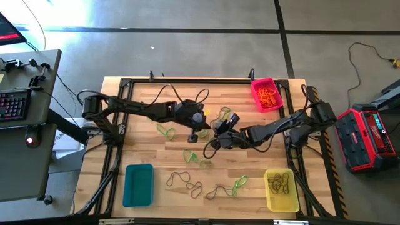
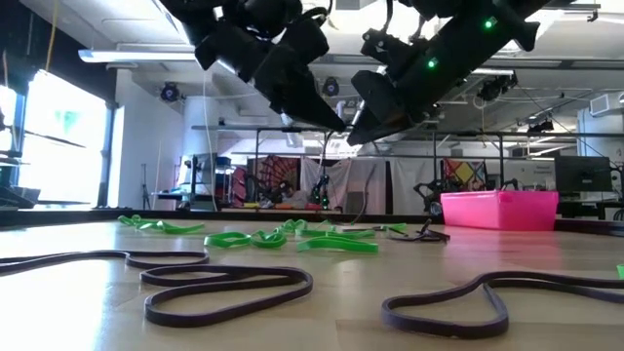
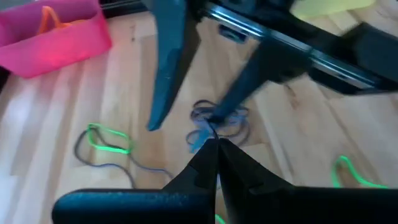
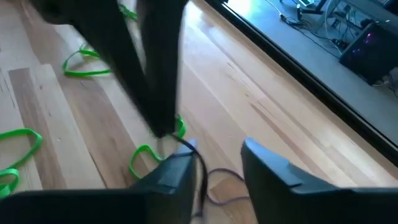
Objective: Sort rubber bands into baskets
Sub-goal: Put the purple rubber band into the yellow bin
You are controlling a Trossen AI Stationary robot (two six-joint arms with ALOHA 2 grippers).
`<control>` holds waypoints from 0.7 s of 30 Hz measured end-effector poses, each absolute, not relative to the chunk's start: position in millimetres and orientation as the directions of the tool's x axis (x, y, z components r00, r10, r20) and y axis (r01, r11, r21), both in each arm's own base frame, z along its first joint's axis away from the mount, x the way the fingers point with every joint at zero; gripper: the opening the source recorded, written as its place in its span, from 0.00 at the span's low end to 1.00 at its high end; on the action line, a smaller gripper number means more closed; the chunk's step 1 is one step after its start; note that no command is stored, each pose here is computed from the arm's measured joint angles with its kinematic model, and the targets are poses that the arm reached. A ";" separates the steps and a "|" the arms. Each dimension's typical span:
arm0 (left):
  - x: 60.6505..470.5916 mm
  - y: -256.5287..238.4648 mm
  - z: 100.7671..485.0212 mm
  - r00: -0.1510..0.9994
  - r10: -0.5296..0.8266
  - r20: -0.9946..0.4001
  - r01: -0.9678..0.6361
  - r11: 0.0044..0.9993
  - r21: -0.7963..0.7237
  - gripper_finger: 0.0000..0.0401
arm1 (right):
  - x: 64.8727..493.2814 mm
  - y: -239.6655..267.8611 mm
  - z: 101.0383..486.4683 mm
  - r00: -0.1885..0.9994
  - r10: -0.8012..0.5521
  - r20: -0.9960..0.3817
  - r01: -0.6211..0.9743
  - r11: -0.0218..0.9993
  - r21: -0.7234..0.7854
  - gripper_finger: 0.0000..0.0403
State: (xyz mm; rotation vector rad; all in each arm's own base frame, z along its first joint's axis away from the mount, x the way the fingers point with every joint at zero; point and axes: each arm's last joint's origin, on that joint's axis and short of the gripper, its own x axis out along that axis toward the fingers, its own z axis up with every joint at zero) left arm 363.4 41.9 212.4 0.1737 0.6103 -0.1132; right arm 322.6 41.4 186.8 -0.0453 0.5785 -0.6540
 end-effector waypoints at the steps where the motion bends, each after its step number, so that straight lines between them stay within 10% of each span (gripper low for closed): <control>1: 363.1 40.3 211.8 0.809 -0.067 -0.584 0.169 0.978 0.122 0.00 | 322.6 41.4 186.7 0.642 -0.586 -0.494 0.561 0.799 -0.217 0.25; 6: 363.5 33.9 211.4 0.804 -0.085 -0.588 0.178 0.979 0.103 0.03 | 322.5 43.5 185.6 0.657 -0.546 -0.520 0.523 0.827 -0.206 0.03; 21: 364.9 28.8 212.5 0.829 -0.205 -0.521 0.253 0.967 0.022 0.37 | 272.9 74.9 233.1 0.703 -0.441 -0.558 0.469 0.877 -0.103 0.00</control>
